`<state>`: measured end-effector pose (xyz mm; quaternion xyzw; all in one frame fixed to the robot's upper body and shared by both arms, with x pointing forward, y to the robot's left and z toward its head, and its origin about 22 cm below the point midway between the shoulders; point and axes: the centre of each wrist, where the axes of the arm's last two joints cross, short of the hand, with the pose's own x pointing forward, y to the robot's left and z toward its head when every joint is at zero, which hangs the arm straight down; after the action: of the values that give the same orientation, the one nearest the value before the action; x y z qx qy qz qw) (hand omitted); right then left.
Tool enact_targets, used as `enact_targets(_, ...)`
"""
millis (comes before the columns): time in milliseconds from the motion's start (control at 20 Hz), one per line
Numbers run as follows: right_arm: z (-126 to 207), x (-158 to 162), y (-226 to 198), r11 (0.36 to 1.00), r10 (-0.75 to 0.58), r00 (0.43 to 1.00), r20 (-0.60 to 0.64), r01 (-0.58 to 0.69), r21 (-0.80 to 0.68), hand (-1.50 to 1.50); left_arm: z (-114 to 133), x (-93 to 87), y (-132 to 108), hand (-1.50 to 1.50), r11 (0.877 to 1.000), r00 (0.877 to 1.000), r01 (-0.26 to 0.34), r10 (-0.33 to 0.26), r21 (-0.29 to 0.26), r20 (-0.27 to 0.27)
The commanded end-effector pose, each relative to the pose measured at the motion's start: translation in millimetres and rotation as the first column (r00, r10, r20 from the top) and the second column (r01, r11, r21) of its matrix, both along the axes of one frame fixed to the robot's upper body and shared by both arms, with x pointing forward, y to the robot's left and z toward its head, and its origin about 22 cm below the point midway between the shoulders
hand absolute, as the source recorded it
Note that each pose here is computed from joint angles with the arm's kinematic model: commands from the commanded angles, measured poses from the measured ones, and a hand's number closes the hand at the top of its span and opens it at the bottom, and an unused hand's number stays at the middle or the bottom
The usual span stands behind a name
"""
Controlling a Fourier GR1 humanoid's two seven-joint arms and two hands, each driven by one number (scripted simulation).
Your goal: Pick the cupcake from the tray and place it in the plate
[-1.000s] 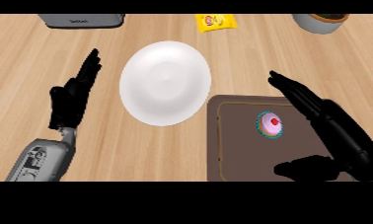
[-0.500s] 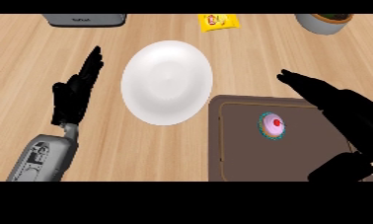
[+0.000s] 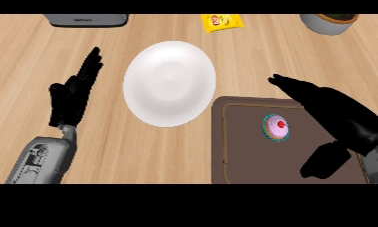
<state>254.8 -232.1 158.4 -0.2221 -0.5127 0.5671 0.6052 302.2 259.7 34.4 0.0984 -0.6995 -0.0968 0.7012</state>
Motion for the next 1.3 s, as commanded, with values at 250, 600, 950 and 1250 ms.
enact_targets(250, -53, 11, 11, 0.991, 0.004, 0.996, -0.091, -0.015, -0.129, -1.50, 15, -9.9, -7, 0.00, 1.000, 1.000, 0.000, 0.000, 0.020, -0.003)
enact_targets(600, -65, 32, 6, 0.989, 0.018, 0.991, -0.131, -0.036, -0.143, -1.50, 0, 19.6, 0, 0.00, 1.000, 1.000, 0.004, -0.004, 0.005, 0.004)
enact_targets(950, -80, 28, -12, 0.989, -0.014, 0.990, -0.143, -0.008, -0.149, -1.50, 8, 0.6, -10, 0.00, 1.000, 1.000, -0.002, 0.002, 0.011, 0.010)
enact_targets(1250, -114, 48, -7, 0.989, 0.019, 0.999, -0.039, -0.025, -0.146, 1.50, 2, 14.9, 1, 0.00, 1.000, 1.000, 0.001, -0.001, 0.005, -0.016)
